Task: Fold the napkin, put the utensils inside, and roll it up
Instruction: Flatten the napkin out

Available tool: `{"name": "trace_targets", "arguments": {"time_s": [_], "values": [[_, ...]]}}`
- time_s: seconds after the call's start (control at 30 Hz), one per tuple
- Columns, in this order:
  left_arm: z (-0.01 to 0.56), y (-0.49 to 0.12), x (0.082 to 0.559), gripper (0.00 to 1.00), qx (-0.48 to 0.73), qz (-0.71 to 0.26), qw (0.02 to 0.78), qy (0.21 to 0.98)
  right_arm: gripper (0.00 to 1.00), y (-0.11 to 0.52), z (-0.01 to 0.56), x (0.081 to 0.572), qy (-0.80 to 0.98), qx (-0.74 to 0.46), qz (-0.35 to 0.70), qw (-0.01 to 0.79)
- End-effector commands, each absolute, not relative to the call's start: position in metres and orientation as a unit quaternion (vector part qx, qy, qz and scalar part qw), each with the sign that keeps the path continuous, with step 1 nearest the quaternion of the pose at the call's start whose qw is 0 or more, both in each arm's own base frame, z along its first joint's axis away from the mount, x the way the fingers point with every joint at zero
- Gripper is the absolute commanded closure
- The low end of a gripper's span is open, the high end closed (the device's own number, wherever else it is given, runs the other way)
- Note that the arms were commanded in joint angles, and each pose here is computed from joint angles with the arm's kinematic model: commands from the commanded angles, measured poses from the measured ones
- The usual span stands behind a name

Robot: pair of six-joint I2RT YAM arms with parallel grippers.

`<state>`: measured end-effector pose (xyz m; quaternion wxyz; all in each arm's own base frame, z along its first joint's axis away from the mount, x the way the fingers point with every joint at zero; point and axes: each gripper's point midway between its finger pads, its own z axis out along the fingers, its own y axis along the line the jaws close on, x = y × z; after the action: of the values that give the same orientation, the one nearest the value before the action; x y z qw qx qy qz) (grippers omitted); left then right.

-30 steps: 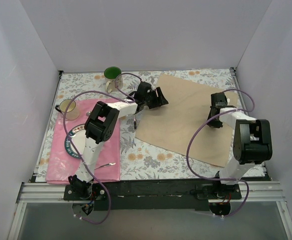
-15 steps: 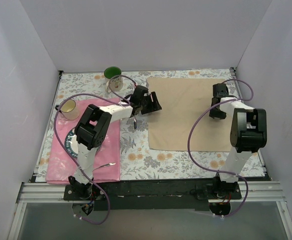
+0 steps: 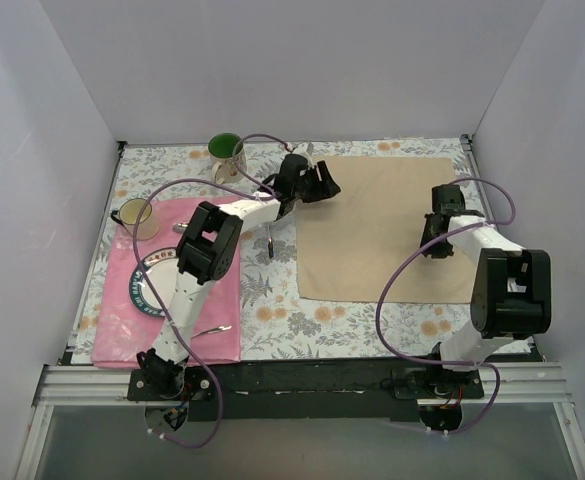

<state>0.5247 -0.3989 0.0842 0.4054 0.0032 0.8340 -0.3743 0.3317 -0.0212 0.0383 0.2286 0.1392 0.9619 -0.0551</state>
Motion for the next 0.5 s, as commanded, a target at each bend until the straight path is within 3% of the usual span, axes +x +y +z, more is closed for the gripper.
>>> {"name": "trace_targets", "arguments": {"time_s": [0.0, 0.27, 0.47], "values": [[0.096, -0.388, 0.544, 0.47, 0.000, -0.386, 0.435, 0.814, 0.78, -0.030, 0.050, 0.326, 0.949, 0.164, -0.073, 0.261], [0.054, -0.357, 0.542, 0.50, -0.052, -0.344, 0.406, 0.845, 0.83, -0.052, 0.024, 0.288, 0.946, 0.204, -0.105, 0.229], [0.054, -0.348, 0.528, 0.51, -0.048, -0.333, 0.397, 0.854, 0.83, -0.056, 0.000, 0.259, 0.948, 0.235, -0.098, 0.189]]}}
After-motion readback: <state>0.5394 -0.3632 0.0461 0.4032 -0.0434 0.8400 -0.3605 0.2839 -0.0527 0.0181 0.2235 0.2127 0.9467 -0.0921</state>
